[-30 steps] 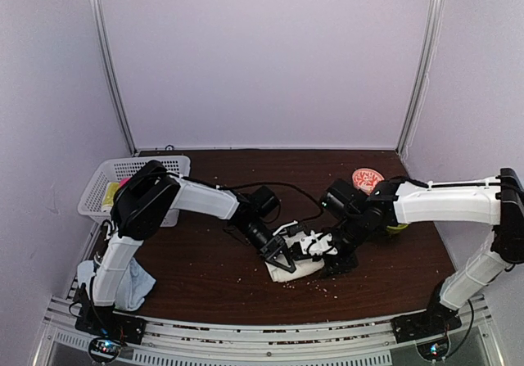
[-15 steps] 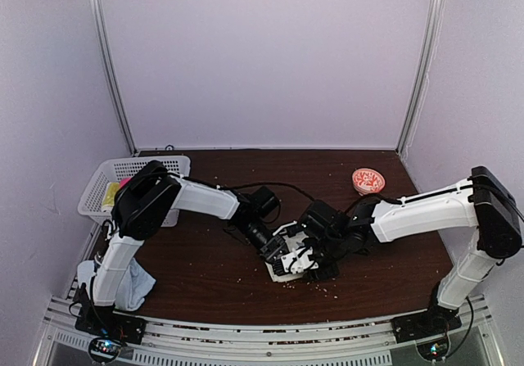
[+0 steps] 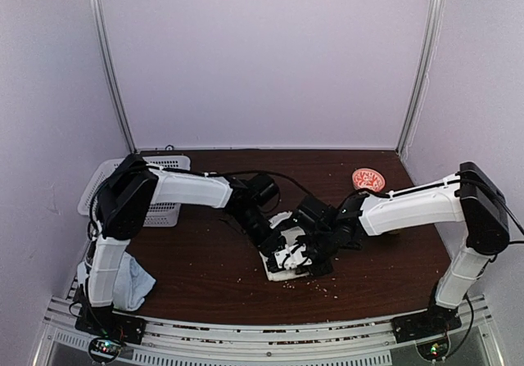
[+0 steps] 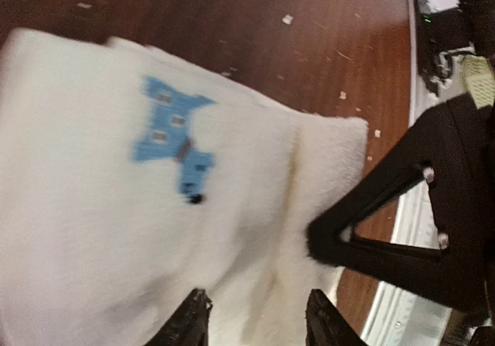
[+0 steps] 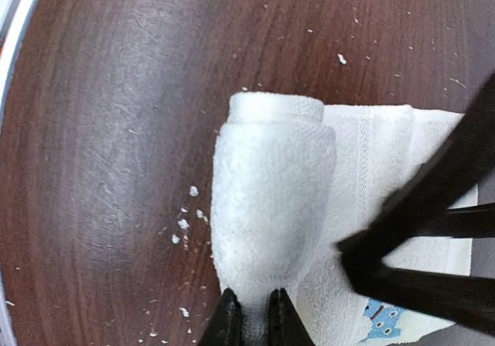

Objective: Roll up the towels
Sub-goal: Roll the towel at the center of the board.

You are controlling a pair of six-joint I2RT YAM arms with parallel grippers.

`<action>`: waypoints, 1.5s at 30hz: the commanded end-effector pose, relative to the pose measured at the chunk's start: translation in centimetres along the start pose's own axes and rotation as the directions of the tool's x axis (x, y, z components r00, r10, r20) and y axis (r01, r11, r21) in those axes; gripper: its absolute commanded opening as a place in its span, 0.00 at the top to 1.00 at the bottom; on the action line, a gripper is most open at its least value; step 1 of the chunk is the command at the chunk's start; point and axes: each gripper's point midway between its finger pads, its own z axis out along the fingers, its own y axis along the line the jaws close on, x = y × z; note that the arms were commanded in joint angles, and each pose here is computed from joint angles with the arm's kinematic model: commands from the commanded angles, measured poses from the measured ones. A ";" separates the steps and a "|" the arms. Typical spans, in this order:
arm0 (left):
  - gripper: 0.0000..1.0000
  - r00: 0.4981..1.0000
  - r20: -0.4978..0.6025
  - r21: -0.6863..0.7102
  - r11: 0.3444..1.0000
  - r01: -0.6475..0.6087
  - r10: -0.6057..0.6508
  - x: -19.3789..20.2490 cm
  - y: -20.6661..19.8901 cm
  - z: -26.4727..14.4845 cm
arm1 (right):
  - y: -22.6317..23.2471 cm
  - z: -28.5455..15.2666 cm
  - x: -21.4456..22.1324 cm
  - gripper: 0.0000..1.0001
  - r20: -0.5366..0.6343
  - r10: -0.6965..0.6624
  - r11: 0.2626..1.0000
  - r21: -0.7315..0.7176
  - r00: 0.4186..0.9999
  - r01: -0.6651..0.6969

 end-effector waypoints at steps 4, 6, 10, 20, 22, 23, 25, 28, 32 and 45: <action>0.52 0.977 0.175 -0.566 0.825 -0.002 0.123 -3.0 2.9 -11.6 | 7.0 -0.5 0.5 0.94 -0.105 0.212 0.862 -0.449 0.972 -0.237; 0.52 0.958 0.240 -0.638 0.770 0.034 0.156 -3.3 2.5 -14.4 | 6.6 -0.9 0.3 0.95 -0.129 0.271 0.796 -0.528 0.954 -0.297; 0.52 0.880 0.355 -0.703 0.711 0.029 0.315 -3.7 -1.0 -18.9 | 3.5 -0.8 0.1 0.95 -0.170 0.386 0.693 -0.596 0.907 -0.406; 0.53 0.737 0.063 -0.769 0.504 -0.394 0.673 -0.4 -9.5 -11.5 | -0.9 4.8 3.7 0.96 -0.331 0.520 0.474 -0.655 0.787 -0.588; 0.54 0.734 -0.004 -0.731 0.499 -0.465 0.679 -0.1 -9.9 -8.8 | -0.7 5.3 4.0 0.96 -0.343 0.519 0.464 -0.656 0.783 -0.595; 0.55 0.737 -0.033 -0.712 0.502 -0.492 0.675 0.1 -9.7 -7.6 | -0.6 5.4 4.1 0.96 -0.345 0.520 0.460 -0.658 0.781 -0.596; 0.55 0.723 -0.080 -0.661 0.507 -0.554 0.686 0.4 -9.6 -5.1 | -0.6 5.5 4.1 0.96 -0.341 0.521 0.462 -0.658 0.782 -0.595; 0.55 0.715 -0.152 -0.642 0.481 -0.596 0.683 0.3 -8.1 -2.5 | -0.7 5.5 4.0 0.96 -0.332 0.525 0.466 -0.658 0.784 -0.591; 0.56 0.703 -0.241 -0.631 0.443 -0.637 0.669 0.2 -5.9 -0.3 | -0.8 5.4 3.9 0.96 -0.325 0.527 0.471 -0.658 0.785 -0.588; 0.67 0.716 -0.410 -0.672 0.343 -0.656 0.565 1.8 -0.3 1.7 | -1.4 3.8 2.5 0.96 -0.270 0.538 0.479 -0.681 0.799 -0.553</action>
